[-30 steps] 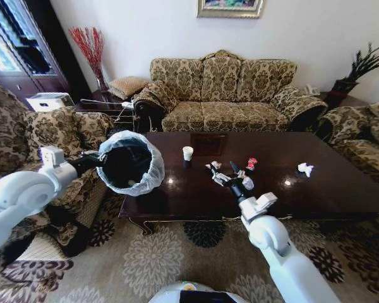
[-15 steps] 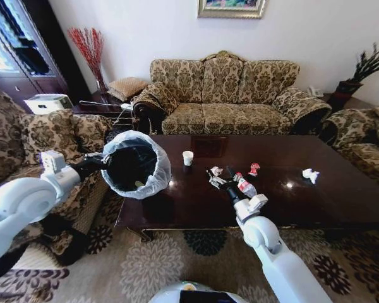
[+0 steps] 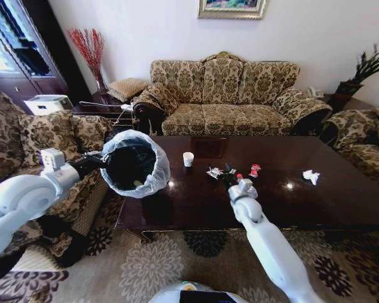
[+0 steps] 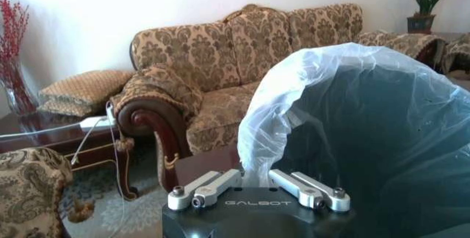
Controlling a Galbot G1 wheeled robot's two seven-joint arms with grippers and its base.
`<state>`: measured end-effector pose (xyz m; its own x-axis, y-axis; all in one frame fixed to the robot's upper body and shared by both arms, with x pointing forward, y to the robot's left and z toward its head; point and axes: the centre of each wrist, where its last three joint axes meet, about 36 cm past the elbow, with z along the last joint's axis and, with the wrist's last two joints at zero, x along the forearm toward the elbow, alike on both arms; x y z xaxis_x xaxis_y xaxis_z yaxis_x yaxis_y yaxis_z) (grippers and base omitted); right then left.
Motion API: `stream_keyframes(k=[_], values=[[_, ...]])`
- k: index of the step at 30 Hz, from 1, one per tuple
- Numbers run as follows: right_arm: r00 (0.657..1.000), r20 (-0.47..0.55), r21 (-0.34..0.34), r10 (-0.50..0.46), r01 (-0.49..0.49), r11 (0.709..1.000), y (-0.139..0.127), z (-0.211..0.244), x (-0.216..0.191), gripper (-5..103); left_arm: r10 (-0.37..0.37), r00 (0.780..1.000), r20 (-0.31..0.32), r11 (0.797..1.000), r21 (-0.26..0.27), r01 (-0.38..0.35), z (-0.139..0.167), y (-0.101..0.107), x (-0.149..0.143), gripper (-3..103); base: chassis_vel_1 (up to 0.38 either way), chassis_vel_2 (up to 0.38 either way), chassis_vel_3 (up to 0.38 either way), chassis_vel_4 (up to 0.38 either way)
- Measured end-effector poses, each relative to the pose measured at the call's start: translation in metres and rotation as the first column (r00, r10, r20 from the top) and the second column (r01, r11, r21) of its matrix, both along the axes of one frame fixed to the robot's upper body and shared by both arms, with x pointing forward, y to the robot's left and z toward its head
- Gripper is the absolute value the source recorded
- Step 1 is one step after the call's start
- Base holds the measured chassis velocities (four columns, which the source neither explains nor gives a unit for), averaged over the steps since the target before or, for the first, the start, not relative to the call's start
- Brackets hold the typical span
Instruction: Move to the front of the table and place the trash on the table into the trash bin.
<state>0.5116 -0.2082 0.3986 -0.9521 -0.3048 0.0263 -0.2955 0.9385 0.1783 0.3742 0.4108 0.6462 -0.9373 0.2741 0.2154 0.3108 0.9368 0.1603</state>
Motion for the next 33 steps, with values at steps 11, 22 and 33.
stream_keyframes(k=[11,22,33], values=[[0.999,-0.009,-0.014,0.053,-0.054,0.998,0.010,-0.015,0.008,100,-0.004,1.000,-0.002,1.000,0.004,0.004,0.000,-0.002,0.001,2,-0.015,0.017,0.018,-0.009],[0.989,0.001,-0.033,0.151,-0.151,0.988,0.036,-0.033,0.013,100,-0.019,1.000,0.008,1.000,0.010,0.018,0.006,-0.007,0.000,2,-0.139,0.122,0.128,-0.128],[0.969,-0.040,-0.090,0.245,-0.247,0.965,0.065,-0.042,0.047,100,-0.044,0.998,0.034,0.999,0.023,0.043,0.015,-0.015,-0.004,2,-0.012,0.014,0.006,-0.009]])
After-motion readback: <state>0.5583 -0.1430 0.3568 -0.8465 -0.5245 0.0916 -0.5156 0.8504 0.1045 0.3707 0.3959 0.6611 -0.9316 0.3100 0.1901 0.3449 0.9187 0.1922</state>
